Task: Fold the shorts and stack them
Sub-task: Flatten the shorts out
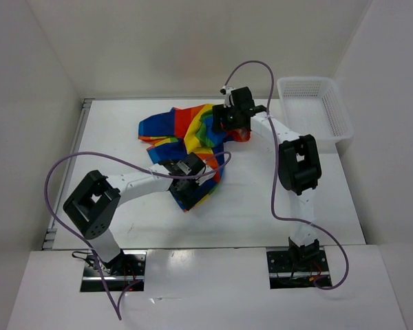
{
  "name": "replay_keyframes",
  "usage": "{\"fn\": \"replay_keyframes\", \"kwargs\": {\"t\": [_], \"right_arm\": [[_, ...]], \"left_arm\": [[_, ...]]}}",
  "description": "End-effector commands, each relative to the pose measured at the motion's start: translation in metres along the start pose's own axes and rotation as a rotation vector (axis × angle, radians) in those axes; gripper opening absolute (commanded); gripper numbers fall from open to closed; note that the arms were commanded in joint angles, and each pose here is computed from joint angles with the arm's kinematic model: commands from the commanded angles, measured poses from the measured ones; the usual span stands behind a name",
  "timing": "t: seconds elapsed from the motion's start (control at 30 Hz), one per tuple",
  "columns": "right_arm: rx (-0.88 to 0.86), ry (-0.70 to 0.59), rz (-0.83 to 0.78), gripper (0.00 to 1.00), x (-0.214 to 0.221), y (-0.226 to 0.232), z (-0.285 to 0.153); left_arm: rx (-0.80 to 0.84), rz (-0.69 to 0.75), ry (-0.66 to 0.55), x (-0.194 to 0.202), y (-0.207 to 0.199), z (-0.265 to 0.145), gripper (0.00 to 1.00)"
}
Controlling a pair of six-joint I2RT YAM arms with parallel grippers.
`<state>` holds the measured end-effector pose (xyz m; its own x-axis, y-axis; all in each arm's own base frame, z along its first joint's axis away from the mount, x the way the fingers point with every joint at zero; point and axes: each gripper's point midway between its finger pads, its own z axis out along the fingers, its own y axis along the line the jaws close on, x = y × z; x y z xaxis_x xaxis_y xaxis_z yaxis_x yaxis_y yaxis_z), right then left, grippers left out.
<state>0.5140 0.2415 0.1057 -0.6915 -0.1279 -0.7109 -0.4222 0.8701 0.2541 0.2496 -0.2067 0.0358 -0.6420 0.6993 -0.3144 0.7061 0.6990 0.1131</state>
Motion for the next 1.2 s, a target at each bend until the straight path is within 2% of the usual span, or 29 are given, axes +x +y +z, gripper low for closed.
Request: {"fn": "replay_keyframes", "kwargs": {"t": [0.0,0.2,0.33,0.43,0.57,0.6,0.67,0.97,1.0,1.07,1.17], "right_arm": [[-0.035,-0.018,0.015,0.74,-0.007,0.005,-0.014],[-0.058,0.018,0.024,0.74,0.012,0.013,-0.033],[-0.059,0.009,0.021,0.71,0.008,0.013,-0.034],[-0.033,0.005,0.021,0.68,0.005,0.009,-0.035],[-0.025,-0.008,-0.003,0.67,0.001,0.011,-0.047],[-0.026,-0.009,-0.004,0.65,0.002,0.012,-0.052],[-0.026,-0.018,-0.016,0.63,0.000,0.013,-0.057],[-0.028,0.027,-0.029,0.56,0.026,0.021,-0.063],[-0.037,0.030,-0.029,0.58,0.029,0.021,-0.061],[-0.050,0.055,-0.029,0.71,0.040,0.023,-0.048],[-0.068,0.038,-0.051,0.71,0.030,0.029,-0.040]], "left_arm": [[0.049,0.011,-0.023,-0.007,-0.011,0.004,0.99],[0.068,0.014,0.028,0.006,-0.016,0.018,0.97],[0.071,0.024,0.041,0.008,-0.020,0.024,0.68],[0.084,0.026,0.071,0.019,-0.023,0.029,0.56],[0.096,0.027,0.093,0.028,-0.026,0.034,0.24],[0.096,0.027,0.093,0.028,-0.026,0.034,0.11],[0.096,0.027,0.093,0.028,-0.026,0.034,0.03],[0.044,0.027,0.066,0.016,-0.016,0.029,0.00],[0.035,0.027,0.066,0.016,-0.014,0.029,0.00],[0.035,0.027,0.066,0.016,-0.014,0.029,0.00],[0.024,0.027,0.067,0.016,-0.012,0.029,0.00]]}}
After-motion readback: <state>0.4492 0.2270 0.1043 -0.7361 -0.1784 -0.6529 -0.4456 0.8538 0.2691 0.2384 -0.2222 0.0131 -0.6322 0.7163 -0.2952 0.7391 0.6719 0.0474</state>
